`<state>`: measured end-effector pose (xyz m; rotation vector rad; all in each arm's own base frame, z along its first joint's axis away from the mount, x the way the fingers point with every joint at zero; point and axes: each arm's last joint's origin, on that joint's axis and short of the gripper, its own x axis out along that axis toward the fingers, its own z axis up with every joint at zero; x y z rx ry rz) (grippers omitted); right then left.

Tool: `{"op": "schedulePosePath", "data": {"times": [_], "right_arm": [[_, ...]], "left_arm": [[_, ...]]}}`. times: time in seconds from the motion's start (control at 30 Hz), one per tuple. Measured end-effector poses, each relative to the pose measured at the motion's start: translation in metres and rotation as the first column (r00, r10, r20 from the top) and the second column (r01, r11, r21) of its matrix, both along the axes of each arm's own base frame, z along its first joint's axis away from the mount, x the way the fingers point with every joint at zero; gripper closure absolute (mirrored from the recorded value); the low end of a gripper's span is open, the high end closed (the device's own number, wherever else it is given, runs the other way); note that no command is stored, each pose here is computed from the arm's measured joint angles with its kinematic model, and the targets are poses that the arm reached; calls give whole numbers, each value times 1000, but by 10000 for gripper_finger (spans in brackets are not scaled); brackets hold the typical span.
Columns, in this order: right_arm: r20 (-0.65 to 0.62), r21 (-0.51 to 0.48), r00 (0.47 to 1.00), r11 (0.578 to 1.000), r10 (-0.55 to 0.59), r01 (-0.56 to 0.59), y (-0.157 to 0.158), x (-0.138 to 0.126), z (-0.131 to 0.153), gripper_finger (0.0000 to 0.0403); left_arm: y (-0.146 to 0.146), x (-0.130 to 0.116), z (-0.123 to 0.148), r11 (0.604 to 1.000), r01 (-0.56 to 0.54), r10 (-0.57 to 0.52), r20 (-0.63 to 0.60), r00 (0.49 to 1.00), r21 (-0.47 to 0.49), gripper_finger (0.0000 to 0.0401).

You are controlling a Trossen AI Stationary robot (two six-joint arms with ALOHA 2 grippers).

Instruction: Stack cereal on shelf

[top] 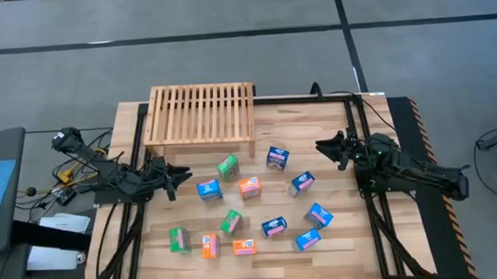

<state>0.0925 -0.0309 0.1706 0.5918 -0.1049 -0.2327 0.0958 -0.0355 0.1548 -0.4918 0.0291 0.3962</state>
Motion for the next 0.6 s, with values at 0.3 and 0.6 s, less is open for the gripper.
{"op": "schedulePosePath", "data": {"times": [0.3,0.6], "right_arm": [[0,0,1000,1000,0,0,0,0,0,228],[1,-1,1000,1000,0,0,0,0,0,228]], "left_arm": [[0,0,0,990,-27,35,53,998,-135,257],[1,-1,0,975,-66,86,86,993,-212,257]]}}
